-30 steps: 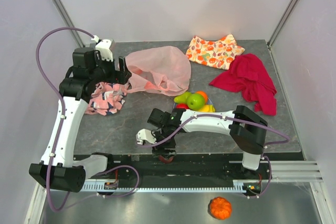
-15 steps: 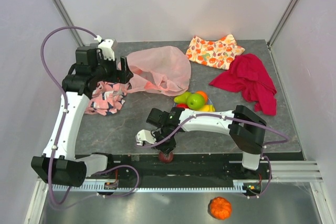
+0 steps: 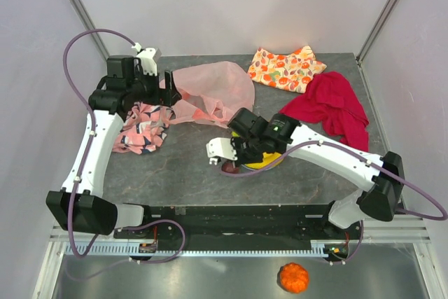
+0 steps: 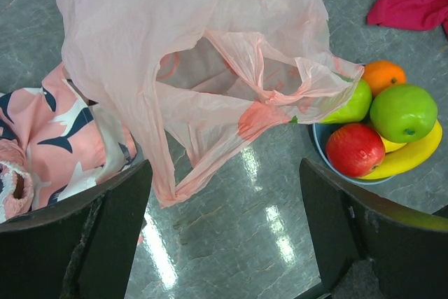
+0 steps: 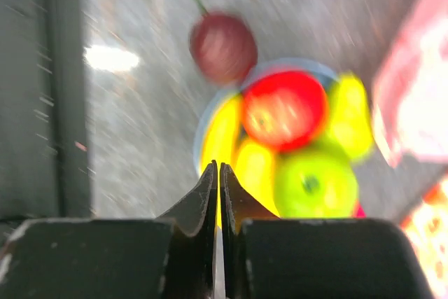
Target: Take the fake fruits out of the plastic bag
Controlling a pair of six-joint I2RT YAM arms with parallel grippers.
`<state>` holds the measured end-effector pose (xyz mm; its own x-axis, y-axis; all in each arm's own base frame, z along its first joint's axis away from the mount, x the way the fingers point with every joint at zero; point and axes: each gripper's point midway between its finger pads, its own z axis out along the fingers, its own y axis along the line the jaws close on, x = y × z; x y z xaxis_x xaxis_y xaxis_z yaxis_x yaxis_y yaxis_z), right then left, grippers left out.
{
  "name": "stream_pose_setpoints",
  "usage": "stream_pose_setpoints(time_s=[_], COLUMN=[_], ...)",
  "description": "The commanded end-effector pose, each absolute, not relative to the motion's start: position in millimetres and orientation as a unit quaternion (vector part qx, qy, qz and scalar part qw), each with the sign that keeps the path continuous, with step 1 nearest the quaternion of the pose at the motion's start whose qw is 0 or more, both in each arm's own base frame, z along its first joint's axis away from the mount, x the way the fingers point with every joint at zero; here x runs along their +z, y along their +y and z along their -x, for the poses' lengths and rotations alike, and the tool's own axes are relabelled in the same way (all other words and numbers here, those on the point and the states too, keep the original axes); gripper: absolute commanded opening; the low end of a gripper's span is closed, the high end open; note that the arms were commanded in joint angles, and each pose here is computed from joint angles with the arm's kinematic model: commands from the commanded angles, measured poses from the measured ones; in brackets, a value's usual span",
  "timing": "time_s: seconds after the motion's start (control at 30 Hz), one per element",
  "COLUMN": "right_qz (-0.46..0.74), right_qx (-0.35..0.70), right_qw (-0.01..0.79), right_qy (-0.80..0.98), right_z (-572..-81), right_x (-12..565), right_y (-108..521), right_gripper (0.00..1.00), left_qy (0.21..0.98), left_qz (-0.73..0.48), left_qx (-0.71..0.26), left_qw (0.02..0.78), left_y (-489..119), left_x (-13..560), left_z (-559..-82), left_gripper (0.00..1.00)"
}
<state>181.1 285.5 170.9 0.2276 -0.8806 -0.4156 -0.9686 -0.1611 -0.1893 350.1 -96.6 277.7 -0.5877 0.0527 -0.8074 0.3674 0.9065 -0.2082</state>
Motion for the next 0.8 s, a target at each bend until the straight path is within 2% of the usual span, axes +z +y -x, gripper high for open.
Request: stream_pose_setpoints(time_s=[0.0,0.13,0.23,0.27,0.37,0.43,0.63,0.77], right_qz=[0.758,0.75,0.748,0.742,0.762,0.763,0.694,0.672], right_qx=[0.003,-0.001,0.058,0.069,0.115,0.139,0.204,0.235], right_qw=[0.197,0.196,0.209,0.231,0.239,0.259,0.26,0.237], right_qy=[0.622,0.632,0.628,0.626,0.59,0.575,0.64,0.661], right_z=[-213,-221,-208,-211,-196,-198,-214,-197], right_x=[167,161,162,163,155,150,138,125], right_y=[239,231,248,259,286,308,373,402], right_gripper=[0.07,0.09,0.29,0.42,0.59,0.65,0.71,0.71], left_qy=[0.861,0.863,0.865,0.866,0.866,0.866,0.865,0.864], left_qz=[-0.124,-0.127,-0.126,-0.125,-0.126,-0.127,-0.126,-0.124], left_qx=[-0.197,-0.195,-0.192,-0.191,-0.189,-0.187,-0.185,-0.182], left_qw=[0.453,0.449,0.446,0.446,0.446,0.447,0.45,0.452], left_y=[-102,-102,-101,-100,-100,-99,-98,-95], left_x=[294,292,287,287,286,286,289,291], left_z=[-358,-359,-359,-359,-359,-359,-355,-352], left_gripper=[0.93,0.93,0.93,0.93,0.93,0.93,0.93,0.93])
